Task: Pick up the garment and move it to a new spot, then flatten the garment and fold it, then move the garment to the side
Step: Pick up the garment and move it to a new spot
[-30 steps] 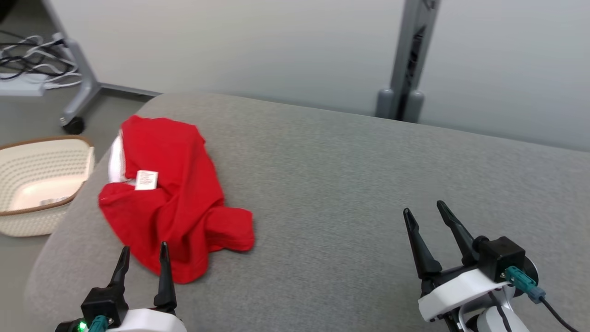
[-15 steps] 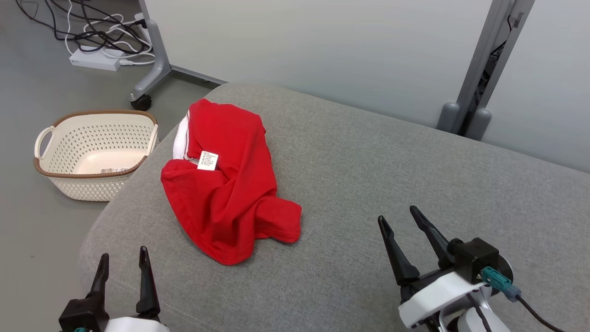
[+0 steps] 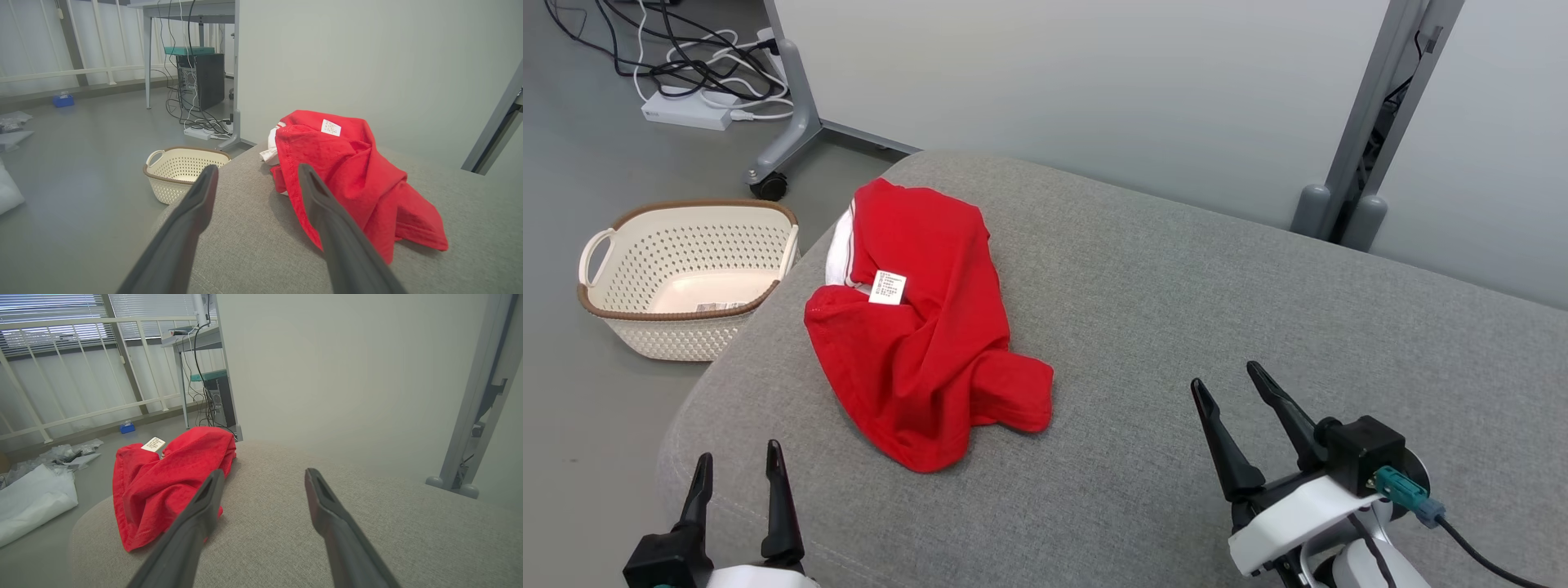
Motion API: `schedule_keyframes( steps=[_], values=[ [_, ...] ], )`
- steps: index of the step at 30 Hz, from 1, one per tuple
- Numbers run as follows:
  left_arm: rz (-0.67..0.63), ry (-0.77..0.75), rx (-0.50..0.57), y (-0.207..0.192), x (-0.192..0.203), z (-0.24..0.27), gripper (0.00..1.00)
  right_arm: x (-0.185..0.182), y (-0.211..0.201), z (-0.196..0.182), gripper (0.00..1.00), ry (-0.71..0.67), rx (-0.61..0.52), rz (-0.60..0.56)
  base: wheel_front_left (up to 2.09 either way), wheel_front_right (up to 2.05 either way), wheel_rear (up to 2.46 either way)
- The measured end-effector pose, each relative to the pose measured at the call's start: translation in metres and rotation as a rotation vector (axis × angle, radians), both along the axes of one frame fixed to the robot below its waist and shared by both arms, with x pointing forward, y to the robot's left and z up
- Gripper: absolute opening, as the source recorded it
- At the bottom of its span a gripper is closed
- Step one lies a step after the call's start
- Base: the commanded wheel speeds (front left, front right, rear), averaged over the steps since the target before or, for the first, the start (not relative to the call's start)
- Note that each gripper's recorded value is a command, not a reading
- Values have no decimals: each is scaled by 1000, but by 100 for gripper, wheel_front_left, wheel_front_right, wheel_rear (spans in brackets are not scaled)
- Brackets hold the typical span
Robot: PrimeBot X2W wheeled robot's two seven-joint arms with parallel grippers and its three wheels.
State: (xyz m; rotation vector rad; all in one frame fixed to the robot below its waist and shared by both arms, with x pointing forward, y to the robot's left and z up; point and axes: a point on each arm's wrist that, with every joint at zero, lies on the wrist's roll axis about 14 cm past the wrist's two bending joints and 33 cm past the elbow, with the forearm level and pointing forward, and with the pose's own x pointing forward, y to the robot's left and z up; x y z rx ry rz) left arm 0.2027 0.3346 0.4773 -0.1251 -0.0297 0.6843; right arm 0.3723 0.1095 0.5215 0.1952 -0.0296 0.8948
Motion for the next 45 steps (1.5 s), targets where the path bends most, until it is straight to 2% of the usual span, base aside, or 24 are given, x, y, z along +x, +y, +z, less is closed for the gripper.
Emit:
schedule_keyframes(
  steps=[7,12,16,23,29,31,34,40,45],
  values=[
    [-4,-25,24,3,5,11,100,4,-6,-1,100,8,5,-22,0,0,0],
    [-38,-42,49,4,23,22,100,13,-9,-2,100,-7,1,-39,0,0,0],
    [-102,-29,58,6,48,23,100,27,-11,-4,100,-34,-15,-51,0,0,0],
    [-247,43,95,22,121,29,100,71,-28,-12,100,-61,-29,-106,0,0,0],
    [-348,225,37,30,181,14,100,96,-47,-32,100,-34,-38,-157,0,0,0],
    [-380,257,-20,25,201,10,100,101,-54,-37,100,-26,-40,-172,0,0,0],
    [-461,355,-28,13,224,2,100,105,-65,-49,100,-3,-55,-197,0,0,0],
    [-549,533,-120,-2,245,-25,100,109,-80,-67,100,35,-70,-232,0,0,0],
    [-555,668,-159,1,247,-47,100,112,-89,-77,100,56,-78,-253,0,0,0]
  ],
)
